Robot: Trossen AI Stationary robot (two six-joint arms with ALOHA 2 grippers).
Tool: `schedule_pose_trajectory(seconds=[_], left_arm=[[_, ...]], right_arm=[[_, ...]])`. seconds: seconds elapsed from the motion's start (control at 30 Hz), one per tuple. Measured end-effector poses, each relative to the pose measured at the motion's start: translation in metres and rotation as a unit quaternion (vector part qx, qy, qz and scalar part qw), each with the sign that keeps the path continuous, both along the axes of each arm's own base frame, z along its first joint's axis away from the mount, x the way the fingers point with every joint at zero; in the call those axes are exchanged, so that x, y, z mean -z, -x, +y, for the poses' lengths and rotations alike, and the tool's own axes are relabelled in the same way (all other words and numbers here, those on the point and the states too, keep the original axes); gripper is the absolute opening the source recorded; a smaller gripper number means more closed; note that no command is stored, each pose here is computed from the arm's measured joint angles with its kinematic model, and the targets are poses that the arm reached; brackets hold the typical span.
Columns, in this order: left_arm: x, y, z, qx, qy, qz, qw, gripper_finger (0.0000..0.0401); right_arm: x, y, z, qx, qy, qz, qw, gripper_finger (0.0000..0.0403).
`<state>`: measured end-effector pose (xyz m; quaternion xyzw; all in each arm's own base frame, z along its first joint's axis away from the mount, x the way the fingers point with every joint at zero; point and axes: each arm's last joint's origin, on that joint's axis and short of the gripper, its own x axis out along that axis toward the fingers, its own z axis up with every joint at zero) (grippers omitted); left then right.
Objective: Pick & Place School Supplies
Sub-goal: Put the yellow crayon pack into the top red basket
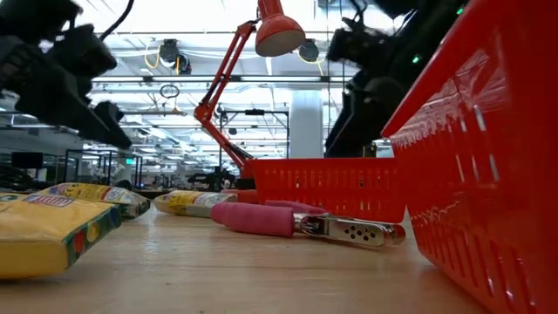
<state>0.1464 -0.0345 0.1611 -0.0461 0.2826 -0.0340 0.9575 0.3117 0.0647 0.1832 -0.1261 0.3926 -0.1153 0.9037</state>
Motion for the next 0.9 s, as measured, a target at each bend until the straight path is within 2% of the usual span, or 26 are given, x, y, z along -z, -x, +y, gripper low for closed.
schedule_pose_trajectory(seconds=[0.27, 0.4, 0.5, 0.7, 0.9], left_arm=[[-0.021, -0.032, -0.027, 0.017, -0.029, 0.122, 0.992, 0.0243], [-0.013, -0.045, -0.036, 0.010, -0.036, 0.197, 0.980, 0.0243], [-0.005, -0.055, -0.043, 0.010, -0.032, 0.235, 0.971, 0.0243], [0.009, -0.072, -0.053, 0.016, -0.010, 0.284, 0.959, 0.0243], [0.027, -0.076, -0.055, 0.003, -0.003, 0.324, 0.946, 0.0243]], right_arm=[[-0.023, 0.028, 0.020, 0.025, 0.041, -0.006, 0.999, 0.0232], [-0.034, 0.045, 0.024, 0.045, 0.057, -0.002, 0.997, 0.0232], [-0.040, 0.055, 0.026, 0.052, 0.049, -0.003, 0.997, 0.0231], [-0.041, 0.066, 0.032, 0.058, 0.051, 0.008, 0.997, 0.0231], [-0.037, 0.072, 0.036, 0.063, 0.045, 0.013, 0.997, 0.0230]])
